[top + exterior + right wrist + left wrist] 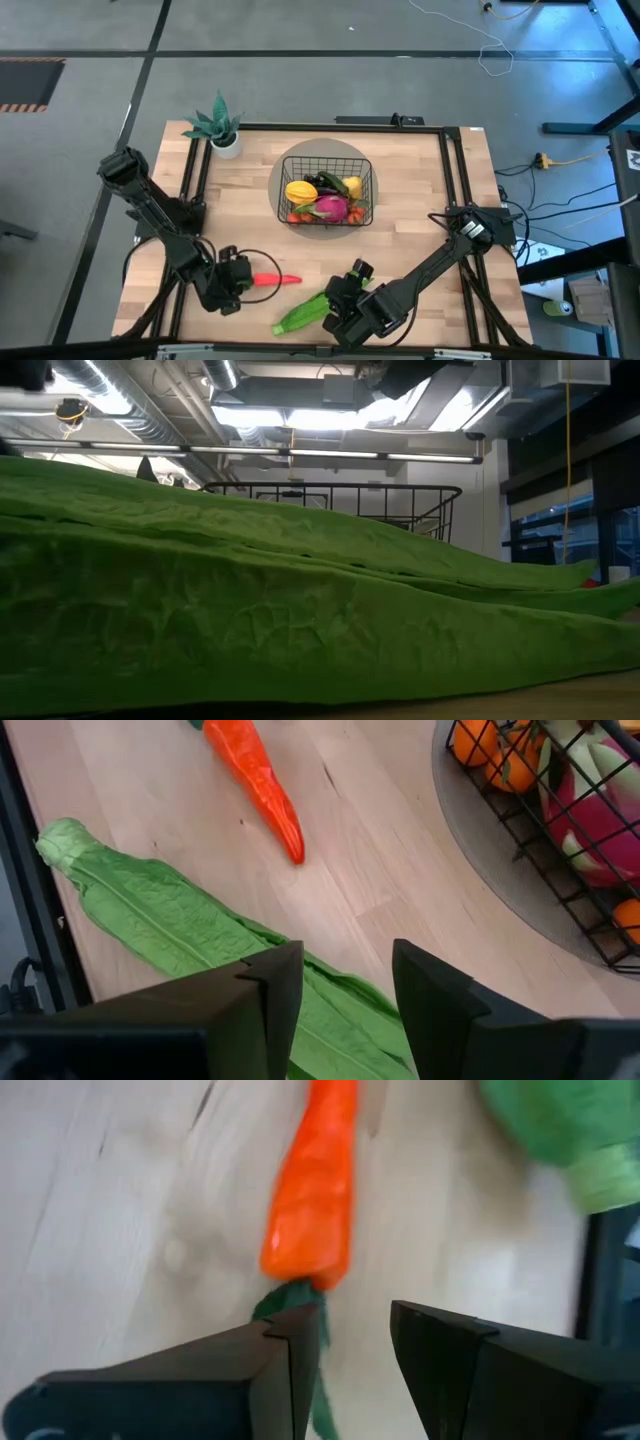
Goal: Build produce basket
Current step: Put the carrot into the black wire basket
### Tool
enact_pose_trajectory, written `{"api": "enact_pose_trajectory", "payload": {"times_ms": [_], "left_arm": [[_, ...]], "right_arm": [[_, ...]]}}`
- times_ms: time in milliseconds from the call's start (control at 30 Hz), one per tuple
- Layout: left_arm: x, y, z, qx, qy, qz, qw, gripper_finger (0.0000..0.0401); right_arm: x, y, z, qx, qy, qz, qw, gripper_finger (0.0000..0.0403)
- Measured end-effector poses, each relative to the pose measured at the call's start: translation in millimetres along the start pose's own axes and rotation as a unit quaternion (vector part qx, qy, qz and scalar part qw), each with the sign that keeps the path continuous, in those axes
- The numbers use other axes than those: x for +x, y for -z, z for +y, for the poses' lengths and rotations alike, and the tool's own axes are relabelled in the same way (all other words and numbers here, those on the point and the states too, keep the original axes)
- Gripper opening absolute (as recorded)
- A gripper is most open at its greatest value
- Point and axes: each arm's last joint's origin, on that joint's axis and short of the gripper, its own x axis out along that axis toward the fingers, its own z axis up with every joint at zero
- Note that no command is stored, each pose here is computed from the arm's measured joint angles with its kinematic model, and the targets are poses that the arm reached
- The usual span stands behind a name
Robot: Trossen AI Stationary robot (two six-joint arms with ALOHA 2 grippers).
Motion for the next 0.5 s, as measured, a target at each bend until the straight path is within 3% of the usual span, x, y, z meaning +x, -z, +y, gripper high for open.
{"api": "enact_pose_trajectory", "payload": {"times_ms": [267,500], "left_arm": [[-2,-3,-2,0.058,0.000,-0.012,0.998,0.0114],[13,0,1,0.060,-0.038,-0.009,0.997,0.0114]], "right_arm": [[0,0,0,0.000,0.000,-0.001,1.000,0.0145],[0,0,0,0.001,0.000,-0.001,1.000,0.0145]]}}
